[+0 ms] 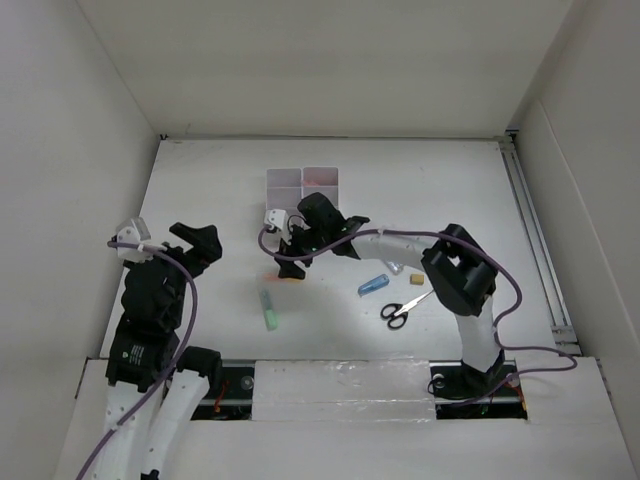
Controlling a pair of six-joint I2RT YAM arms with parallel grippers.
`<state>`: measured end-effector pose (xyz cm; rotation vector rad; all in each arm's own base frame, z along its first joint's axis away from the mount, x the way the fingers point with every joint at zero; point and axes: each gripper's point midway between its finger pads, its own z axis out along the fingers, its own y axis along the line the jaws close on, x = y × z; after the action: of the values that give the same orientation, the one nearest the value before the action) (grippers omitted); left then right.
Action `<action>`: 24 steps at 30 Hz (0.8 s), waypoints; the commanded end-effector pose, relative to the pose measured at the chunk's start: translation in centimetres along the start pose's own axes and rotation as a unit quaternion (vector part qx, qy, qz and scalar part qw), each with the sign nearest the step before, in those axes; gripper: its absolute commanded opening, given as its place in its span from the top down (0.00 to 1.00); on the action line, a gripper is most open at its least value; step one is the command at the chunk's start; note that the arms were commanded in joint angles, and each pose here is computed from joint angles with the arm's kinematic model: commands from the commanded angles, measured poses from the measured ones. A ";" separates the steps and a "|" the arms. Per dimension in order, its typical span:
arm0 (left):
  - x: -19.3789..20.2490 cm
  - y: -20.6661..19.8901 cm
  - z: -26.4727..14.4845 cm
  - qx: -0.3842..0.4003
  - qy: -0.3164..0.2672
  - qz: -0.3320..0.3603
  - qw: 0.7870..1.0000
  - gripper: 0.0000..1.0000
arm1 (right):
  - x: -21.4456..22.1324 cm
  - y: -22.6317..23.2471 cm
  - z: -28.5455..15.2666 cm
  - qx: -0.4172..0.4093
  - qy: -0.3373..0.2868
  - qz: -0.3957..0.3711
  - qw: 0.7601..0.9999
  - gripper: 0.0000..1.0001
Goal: Sort the stationery into containers
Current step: Pick up the pen from the center of the board.
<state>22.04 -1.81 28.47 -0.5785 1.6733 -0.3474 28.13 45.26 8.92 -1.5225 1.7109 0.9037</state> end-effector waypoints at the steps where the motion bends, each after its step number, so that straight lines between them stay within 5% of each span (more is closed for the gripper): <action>1: -2.1 -1.2 -0.8 0.032 -0.041 -0.005 0.999 0.00 | -0.1 0.2 1.3 0.009 0.006 -0.018 1.000 0.21; 15: -2.2 -1.4 -1.0 0.038 -0.042 -0.006 0.998 0.00 | 2.4 0.4 4.4 0.038 0.047 -0.024 0.998 0.24; 20: -2.2 -1.4 -1.0 0.038 -0.042 -0.006 0.998 0.00 | 4.4 0.2 4.9 0.041 0.073 -0.014 0.996 0.43; 21: -2.2 -1.4 -1.0 0.038 -0.042 -0.006 0.998 0.00 | 4.8 0.2 5.1 0.039 0.079 -0.011 0.996 0.55; 24: -2.3 -1.4 -1.2 0.041 -0.046 -0.007 0.998 0.00 | 5.7 1.1 5.2 0.017 0.095 -0.005 0.995 0.72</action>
<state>21.41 -1.66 29.74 -0.5657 1.6164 -0.3669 27.64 46.96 2.99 -1.5870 1.7914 0.7342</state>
